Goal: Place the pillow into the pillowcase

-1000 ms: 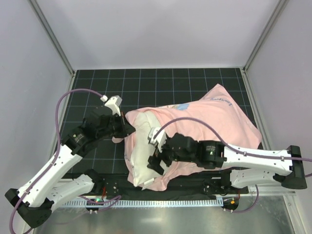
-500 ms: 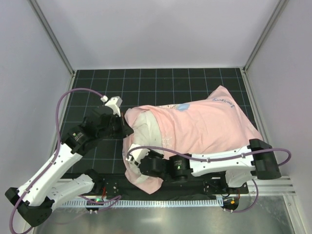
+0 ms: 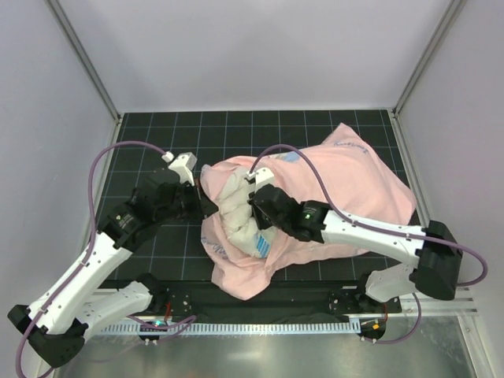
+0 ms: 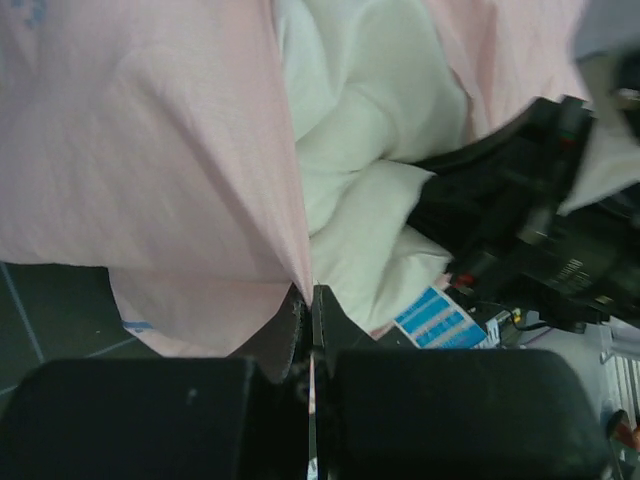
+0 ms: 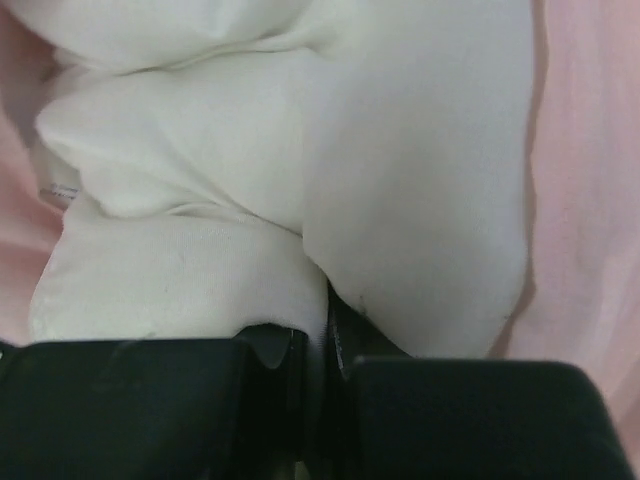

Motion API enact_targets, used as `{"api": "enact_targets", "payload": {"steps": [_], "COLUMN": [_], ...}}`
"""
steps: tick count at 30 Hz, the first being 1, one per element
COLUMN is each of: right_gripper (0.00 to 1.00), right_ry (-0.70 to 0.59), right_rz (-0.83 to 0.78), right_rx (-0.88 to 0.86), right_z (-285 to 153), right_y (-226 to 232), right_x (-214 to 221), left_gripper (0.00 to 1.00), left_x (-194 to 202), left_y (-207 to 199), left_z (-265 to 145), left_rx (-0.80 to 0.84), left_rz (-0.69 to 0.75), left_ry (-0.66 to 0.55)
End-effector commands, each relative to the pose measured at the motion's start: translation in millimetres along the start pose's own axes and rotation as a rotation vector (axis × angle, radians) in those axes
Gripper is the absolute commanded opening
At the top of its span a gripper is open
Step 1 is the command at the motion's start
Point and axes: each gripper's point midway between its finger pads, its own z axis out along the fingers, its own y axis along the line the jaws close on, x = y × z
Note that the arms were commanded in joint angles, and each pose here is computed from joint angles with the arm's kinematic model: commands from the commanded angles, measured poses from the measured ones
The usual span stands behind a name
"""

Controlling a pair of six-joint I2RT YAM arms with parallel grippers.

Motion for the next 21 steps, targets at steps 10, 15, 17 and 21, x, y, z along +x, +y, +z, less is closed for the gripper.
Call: {"api": "enact_targets", "payload": {"steps": [10, 15, 17, 21], "right_gripper": [0.04, 0.04, 0.04, 0.04], "right_ry": [0.150, 0.163, 0.160, 0.105], "right_rz": [0.050, 0.048, 0.046, 0.048], "right_rx": [0.108, 0.092, 0.083, 0.043], "right_z": [75, 77, 74, 50], "right_y": [-18, -10, -7, 1], "right_x": [49, 54, 54, 36], "left_gripper": [0.00, 0.00, 0.00, 0.00], "left_x": [-60, -103, -119, -140], "left_y": [-164, -189, -182, -150], "left_z": [-91, -115, -112, -91], "left_rx": [0.748, 0.898, 0.865, 0.748], "left_rz": [-0.154, -0.321, -0.384, -0.438], "left_ry": [0.023, -0.064, -0.118, -0.207]}}
